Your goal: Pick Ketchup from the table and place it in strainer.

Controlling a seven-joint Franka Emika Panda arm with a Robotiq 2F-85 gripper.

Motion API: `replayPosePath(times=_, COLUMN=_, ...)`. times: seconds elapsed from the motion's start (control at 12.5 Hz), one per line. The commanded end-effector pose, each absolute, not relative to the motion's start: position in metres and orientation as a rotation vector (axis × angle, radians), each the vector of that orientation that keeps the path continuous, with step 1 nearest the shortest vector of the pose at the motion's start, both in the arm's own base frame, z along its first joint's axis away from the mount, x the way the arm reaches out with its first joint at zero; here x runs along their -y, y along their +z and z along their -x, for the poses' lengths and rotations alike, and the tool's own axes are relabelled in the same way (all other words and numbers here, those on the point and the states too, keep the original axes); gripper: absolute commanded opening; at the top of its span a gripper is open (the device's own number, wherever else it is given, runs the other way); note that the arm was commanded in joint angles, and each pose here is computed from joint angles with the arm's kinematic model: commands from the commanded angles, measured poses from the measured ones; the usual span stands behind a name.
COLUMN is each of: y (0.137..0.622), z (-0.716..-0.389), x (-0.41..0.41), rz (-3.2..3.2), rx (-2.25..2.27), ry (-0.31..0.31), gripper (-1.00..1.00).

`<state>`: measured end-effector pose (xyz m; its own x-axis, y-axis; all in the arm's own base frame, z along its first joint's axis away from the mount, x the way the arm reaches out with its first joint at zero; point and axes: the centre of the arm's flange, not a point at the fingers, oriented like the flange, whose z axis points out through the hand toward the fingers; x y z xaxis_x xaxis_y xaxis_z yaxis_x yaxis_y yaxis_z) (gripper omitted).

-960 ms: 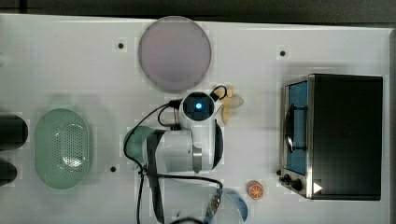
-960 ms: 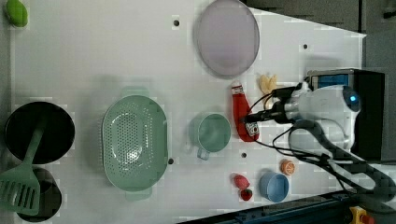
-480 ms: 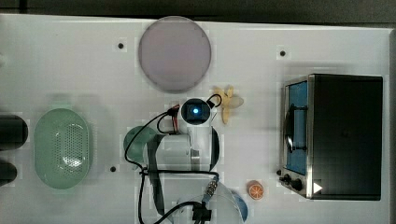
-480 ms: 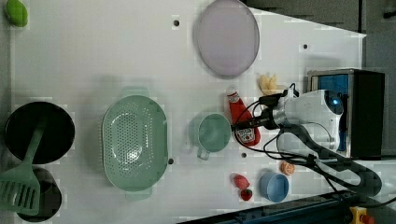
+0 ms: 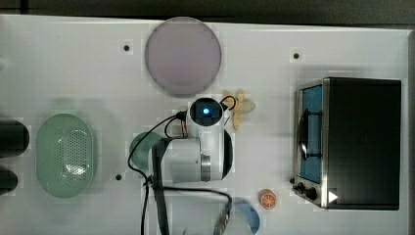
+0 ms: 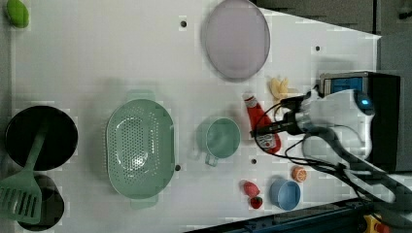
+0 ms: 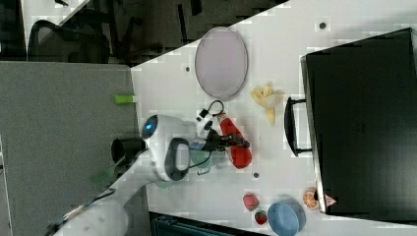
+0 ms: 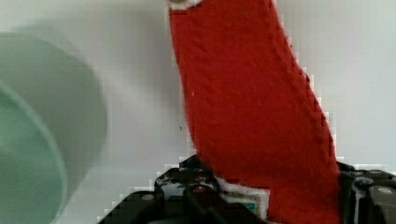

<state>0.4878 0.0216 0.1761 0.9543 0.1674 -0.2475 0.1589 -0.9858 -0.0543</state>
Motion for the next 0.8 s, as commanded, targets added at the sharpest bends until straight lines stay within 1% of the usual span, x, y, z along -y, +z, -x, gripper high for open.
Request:
replayPosePath(times=0.08, y=0.313, z=-0.52, x=-0.045, rz=3.127, rx=0.375, ry=0.126, gripper=0.25)
replayPosePath(times=0.24, y=0.379, z=-0.518, x=-0.067, rz=3.156, rx=0.379, ry=0.057, gripper=0.25)
replayPosePath(times=0.32, y=0.404, z=-0.513, x=-0.079, rz=3.169, rx=0.351, ry=0.041, gripper=0.25)
replayPosePath(times=0.4, y=0.421, z=-0.507, x=-0.097, rz=3.182, rx=0.325, ry=0.042, gripper=0.25)
replayPosePath(times=0.48, y=0.431, z=-0.501, x=-0.12, rz=3.188, rx=0.304, ry=0.047, gripper=0.25)
replayPosePath(times=0.64, y=0.434, z=-0.49, x=-0.173, rz=3.167, rx=0.213, ry=0.042, gripper=0.25)
replayPosePath(times=0.8, y=0.42, z=-0.474, x=-0.228, rz=3.135, rx=0.088, ry=0.073, gripper=0.25)
